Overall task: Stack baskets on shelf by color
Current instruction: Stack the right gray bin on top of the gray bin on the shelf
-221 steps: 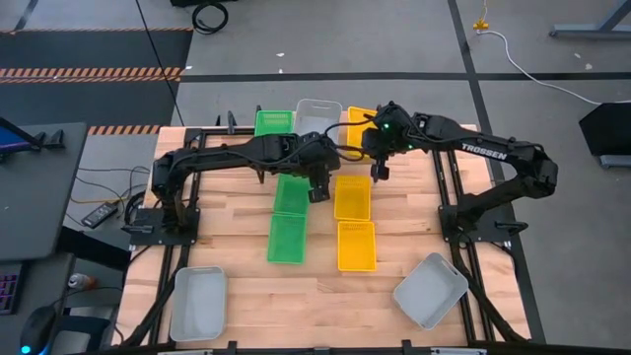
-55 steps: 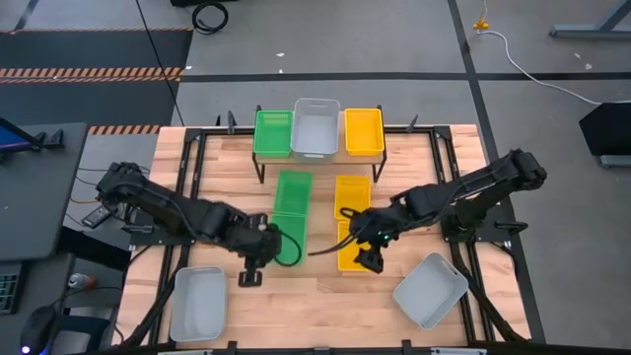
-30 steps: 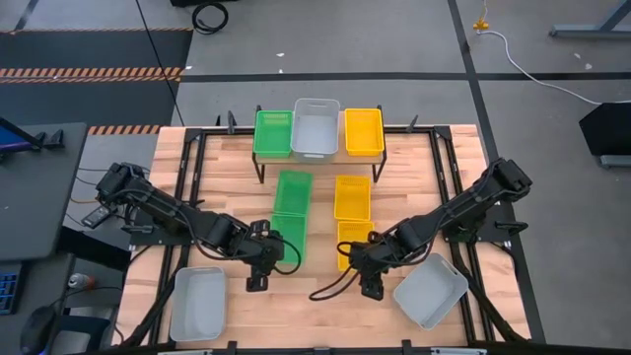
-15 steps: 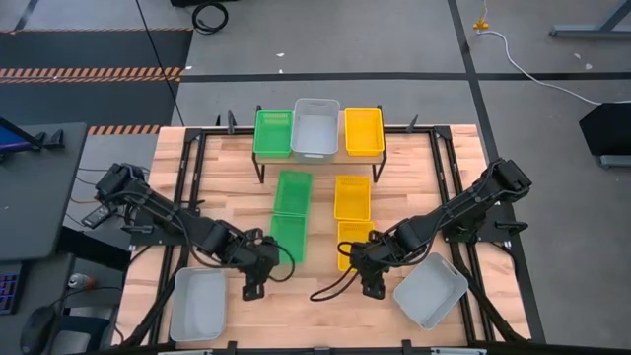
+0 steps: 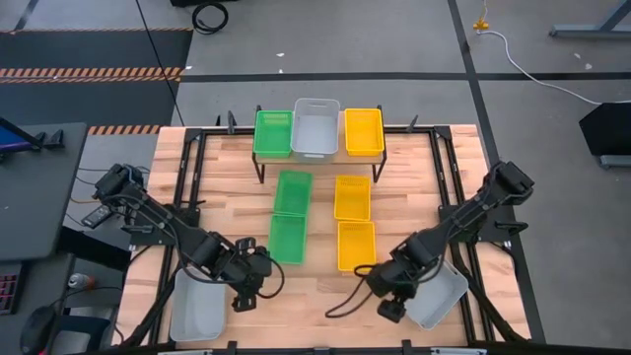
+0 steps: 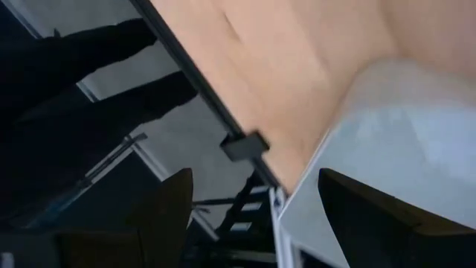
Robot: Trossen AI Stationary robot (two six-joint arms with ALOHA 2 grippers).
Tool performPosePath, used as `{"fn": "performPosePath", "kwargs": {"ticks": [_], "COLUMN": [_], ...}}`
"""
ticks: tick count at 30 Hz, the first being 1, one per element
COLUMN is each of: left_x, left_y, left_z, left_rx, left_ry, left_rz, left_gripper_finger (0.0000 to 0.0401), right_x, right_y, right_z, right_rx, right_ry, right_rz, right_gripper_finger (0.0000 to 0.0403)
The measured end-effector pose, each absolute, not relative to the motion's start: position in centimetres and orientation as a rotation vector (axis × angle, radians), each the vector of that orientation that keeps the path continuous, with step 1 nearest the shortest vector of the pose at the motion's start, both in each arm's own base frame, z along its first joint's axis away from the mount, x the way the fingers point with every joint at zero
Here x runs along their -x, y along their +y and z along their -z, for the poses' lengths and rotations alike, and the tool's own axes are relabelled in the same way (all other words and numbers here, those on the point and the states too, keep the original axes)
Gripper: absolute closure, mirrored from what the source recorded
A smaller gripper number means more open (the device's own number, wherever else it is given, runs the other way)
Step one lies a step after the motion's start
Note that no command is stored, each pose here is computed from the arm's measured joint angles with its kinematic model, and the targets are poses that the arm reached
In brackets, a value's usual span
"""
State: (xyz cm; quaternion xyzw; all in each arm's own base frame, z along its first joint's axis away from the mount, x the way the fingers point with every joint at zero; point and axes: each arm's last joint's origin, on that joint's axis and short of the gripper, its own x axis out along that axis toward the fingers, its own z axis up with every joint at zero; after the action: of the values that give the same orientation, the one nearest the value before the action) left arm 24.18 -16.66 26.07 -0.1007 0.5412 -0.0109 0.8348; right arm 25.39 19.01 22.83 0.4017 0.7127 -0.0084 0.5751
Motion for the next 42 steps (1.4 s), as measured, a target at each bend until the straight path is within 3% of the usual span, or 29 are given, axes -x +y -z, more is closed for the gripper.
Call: {"fn": "performPosePath", "kwargs": {"ticks": [13,21,31,35,40,42], "left_x": [-24.3,-24.4,-24.5,-24.5,-24.5,-24.5], "left_y": [-16.7,-16.6,-16.5,-16.5,-16.5,-16.5], "left_z": [-26.1,-26.1,-26.2,-26.2,-26.2,-26.2], "left_rx": [0.181,0.157,0.174,0.175,0.169,0.168], "left_ry": [1.124,1.111,1.089,1.088,1.086,1.086], "left_rz": [0.029,0.019,-0.012,-0.012,-0.007,-0.006], "left_gripper_finger": [0.0228,0.0229,0.0229,0.0229,0.0229,0.0229], "right_x": [-22.1,-21.7,-22.4,-22.5,-22.7,-22.8], "right_y": [21.7,22.9,24.6,24.6,24.1,23.7], "right_z": [-22.3,-21.9,-18.7,-18.1,-18.8,-19.2], "right_rx": [-0.892,-0.907,-0.848,-0.802,-0.800,-0.800], "right_ry": [1.601,1.555,1.606,1.614,1.584,1.575], "right_rz": [0.329,0.353,0.345,0.333,0.326,0.319], "right_gripper_finger": [0.0112,0.0160,0.0179,0.0241,0.0378,0.0388]}}
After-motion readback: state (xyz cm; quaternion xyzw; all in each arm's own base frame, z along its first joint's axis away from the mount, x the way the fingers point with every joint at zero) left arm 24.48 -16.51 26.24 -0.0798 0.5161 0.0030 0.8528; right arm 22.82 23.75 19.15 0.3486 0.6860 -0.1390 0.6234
